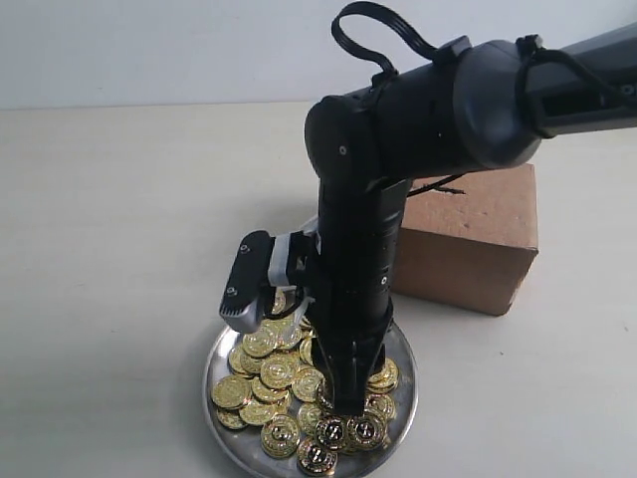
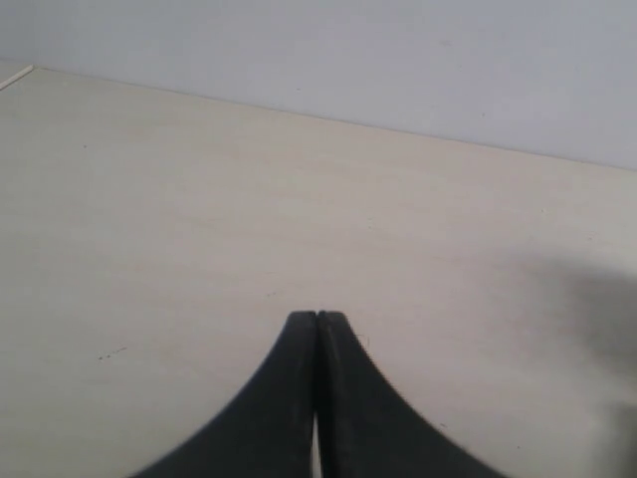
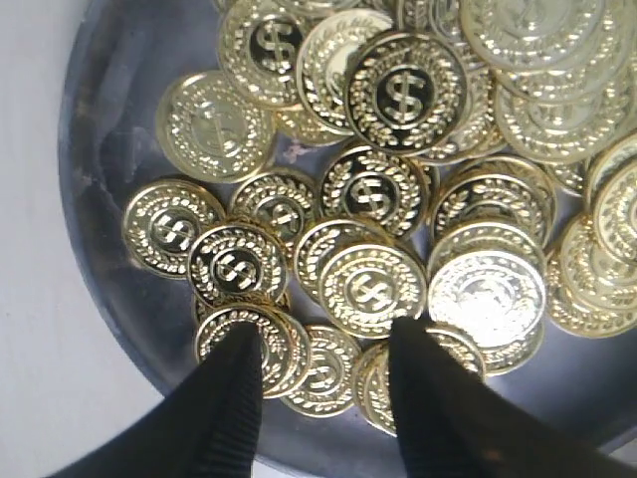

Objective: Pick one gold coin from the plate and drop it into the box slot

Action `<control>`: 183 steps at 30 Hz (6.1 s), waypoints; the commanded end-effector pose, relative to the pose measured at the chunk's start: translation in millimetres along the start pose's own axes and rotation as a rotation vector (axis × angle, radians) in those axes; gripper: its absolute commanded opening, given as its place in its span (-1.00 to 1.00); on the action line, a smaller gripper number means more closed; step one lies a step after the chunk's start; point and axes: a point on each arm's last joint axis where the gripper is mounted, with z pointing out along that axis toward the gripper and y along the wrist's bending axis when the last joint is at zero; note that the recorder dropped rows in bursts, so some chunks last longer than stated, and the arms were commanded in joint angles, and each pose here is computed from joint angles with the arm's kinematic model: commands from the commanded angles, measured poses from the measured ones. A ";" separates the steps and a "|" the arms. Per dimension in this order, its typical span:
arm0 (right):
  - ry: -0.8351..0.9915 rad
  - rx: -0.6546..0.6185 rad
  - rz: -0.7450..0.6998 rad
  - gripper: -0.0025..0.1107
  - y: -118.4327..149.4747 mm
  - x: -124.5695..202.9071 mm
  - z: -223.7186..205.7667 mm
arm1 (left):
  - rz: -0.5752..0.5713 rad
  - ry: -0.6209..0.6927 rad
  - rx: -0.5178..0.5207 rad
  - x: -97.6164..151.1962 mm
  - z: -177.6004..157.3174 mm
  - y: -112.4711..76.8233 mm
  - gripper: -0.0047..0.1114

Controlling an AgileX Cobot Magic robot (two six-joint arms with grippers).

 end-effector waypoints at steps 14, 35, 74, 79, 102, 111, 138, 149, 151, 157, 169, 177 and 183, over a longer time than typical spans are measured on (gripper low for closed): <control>-0.026 0.059 0.023 -0.23 -7.4 -0.3 22.6 | -0.004 -0.003 0.008 0.8 0.0 -0.3 -0.92; -0.102 0.131 0.077 -0.23 -3.2 7.4 24.4 | -0.004 0.000 0.007 1.0 0.0 -0.3 -0.92; -0.128 0.094 0.074 -0.05 6.0 13.6 30.0 | -0.004 0.004 0.007 1.4 0.0 -0.3 -0.92; -0.106 0.088 0.073 -0.05 2.9 13.6 41.5 | -0.004 0.004 0.007 1.4 0.0 -0.3 -0.92; -0.137 0.114 0.069 -0.05 3.4 12.3 32.2 | -0.004 0.004 0.007 1.4 0.0 -0.3 -0.92; -0.173 0.135 0.067 -0.05 5.8 11.5 19.3 | -0.004 0.004 0.007 1.4 0.0 -0.3 -0.92; -0.103 0.136 0.033 -0.05 0.1 14.4 37.0 | -0.004 0.004 0.007 1.4 0.0 -0.3 -0.92; -0.115 0.149 0.032 -0.07 -1.1 13.3 36.7 | -0.004 0.004 0.007 1.4 0.0 -0.3 -0.92; -0.115 0.149 0.032 -0.21 -1.1 13.3 36.7 | -0.004 0.004 0.007 1.4 0.0 -0.3 -0.92; -0.111 0.144 0.033 -0.43 -0.7 13.7 36.8 | -0.004 0.004 0.007 1.4 0.0 -0.3 -0.92; -0.112 0.140 0.037 -0.06 -0.3 13.6 36.8 | -0.004 0.004 0.007 1.4 0.0 -0.3 -0.92; -0.100 0.121 0.042 -0.04 1.4 14.7 37.2 | -0.004 0.004 0.007 1.4 0.0 -0.3 -0.92; -0.101 0.119 0.044 -0.04 1.3 14.6 37.8 | -0.004 0.004 0.007 1.4 0.0 -0.3 -0.92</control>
